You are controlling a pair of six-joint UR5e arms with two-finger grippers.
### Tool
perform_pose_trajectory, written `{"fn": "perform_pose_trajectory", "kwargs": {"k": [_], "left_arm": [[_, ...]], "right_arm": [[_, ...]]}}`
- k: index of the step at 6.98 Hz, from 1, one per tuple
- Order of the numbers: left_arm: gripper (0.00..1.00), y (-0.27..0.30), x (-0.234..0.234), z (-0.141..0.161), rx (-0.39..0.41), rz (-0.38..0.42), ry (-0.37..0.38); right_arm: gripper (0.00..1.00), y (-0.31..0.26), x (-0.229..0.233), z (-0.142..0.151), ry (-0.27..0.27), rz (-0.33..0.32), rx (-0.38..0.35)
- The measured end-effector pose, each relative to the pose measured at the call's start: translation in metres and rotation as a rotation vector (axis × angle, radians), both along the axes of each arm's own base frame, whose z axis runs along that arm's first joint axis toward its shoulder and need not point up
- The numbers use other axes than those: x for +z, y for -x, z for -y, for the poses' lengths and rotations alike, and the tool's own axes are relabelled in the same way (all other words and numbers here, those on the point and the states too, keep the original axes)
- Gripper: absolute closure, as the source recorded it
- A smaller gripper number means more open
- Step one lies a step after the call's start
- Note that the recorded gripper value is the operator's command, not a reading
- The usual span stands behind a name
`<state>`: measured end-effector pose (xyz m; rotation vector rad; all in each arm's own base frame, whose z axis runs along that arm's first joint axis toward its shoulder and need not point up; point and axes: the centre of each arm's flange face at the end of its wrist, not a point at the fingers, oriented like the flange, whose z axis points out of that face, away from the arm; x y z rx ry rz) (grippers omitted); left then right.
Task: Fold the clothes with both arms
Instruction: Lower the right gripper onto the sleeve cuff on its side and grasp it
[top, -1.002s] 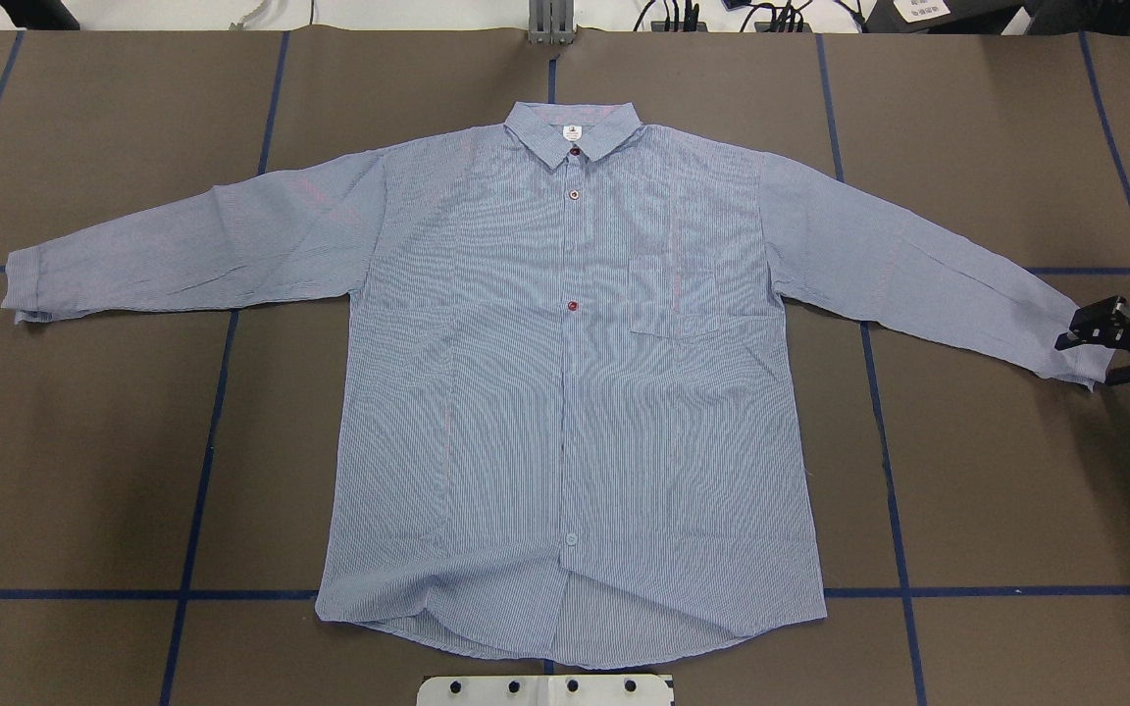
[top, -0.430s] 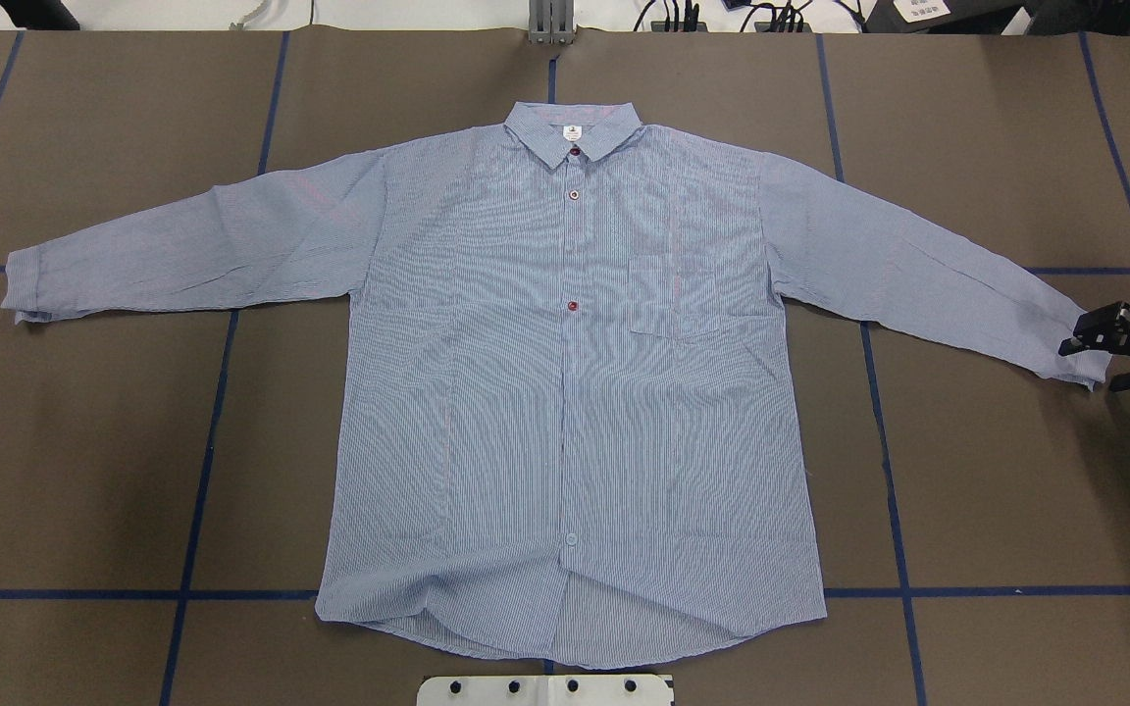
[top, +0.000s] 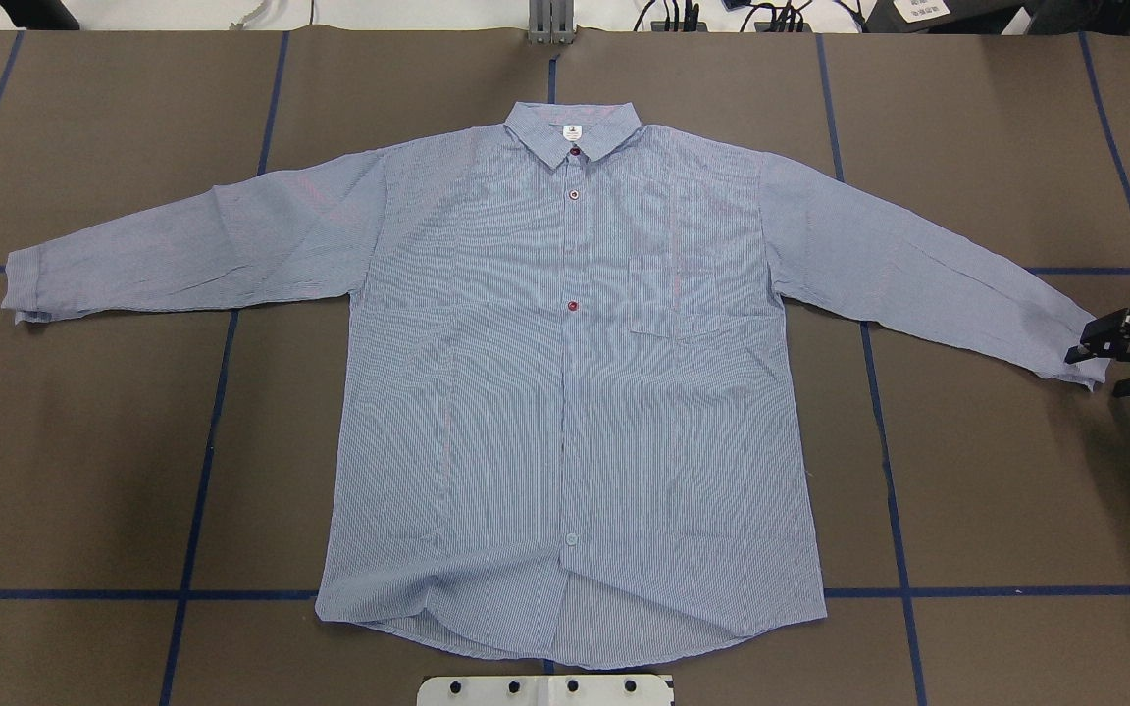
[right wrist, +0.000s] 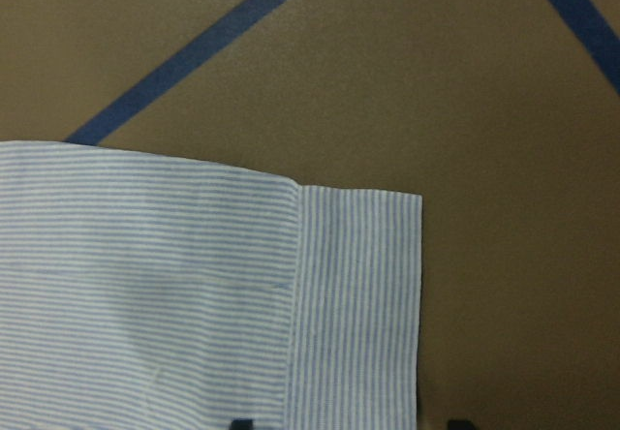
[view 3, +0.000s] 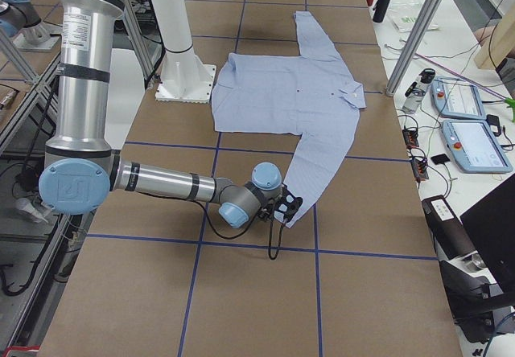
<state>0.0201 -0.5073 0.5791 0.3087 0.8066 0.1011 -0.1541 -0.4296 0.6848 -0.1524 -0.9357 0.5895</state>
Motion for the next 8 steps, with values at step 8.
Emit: {"fn": "perform_pose_trajectory", "kwargs": {"k": [8], "left_arm": [[0.0,0.0,-0.002,-0.001,0.001,-0.003,-0.002]], "right_arm": [[1.0,0.002,-0.064,0.003,-0.049,0.067,-0.017]]}}
